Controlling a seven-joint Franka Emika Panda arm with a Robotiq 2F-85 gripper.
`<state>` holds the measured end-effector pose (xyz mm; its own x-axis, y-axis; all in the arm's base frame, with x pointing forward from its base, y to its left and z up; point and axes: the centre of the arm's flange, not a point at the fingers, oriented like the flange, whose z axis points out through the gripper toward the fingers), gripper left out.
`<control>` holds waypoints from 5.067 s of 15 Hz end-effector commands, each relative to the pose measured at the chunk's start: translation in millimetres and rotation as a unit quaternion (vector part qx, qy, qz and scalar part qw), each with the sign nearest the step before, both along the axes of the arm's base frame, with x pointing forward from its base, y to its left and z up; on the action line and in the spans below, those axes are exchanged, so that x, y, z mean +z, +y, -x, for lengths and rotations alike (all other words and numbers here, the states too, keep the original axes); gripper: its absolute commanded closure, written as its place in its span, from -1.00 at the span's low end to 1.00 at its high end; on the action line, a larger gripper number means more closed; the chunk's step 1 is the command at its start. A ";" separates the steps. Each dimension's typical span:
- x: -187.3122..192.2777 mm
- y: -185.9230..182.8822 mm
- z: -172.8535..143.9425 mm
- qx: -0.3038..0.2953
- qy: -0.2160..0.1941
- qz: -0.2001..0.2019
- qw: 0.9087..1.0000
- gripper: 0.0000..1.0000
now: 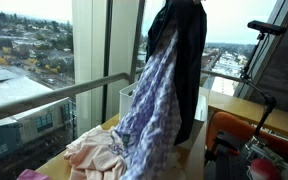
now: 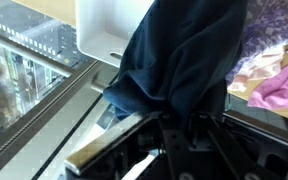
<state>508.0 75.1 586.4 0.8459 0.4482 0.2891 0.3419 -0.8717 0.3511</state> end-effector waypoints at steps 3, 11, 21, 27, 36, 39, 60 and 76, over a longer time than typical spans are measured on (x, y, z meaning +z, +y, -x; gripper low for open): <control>141.2 -50.1 4.6 -0.035 -0.084 0.019 0.996 0.93; 303.8 -121.5 27.7 -0.090 -0.160 0.043 0.982 0.93; 267.6 -169.8 -0.2 -0.114 -0.132 0.047 0.984 0.93; 154.3 -143.4 -22.4 -0.093 -0.055 0.033 0.994 0.93; -11.6 -99.5 -22.2 -0.060 0.042 0.013 0.997 0.93; -51.5 -100.0 -14.1 -0.056 0.066 0.011 0.996 0.93; -194.9 110.5 101.5 0.096 0.137 -0.026 0.986 -1.00; -359.1 152.1 16.4 0.214 0.180 0.027 0.960 -1.00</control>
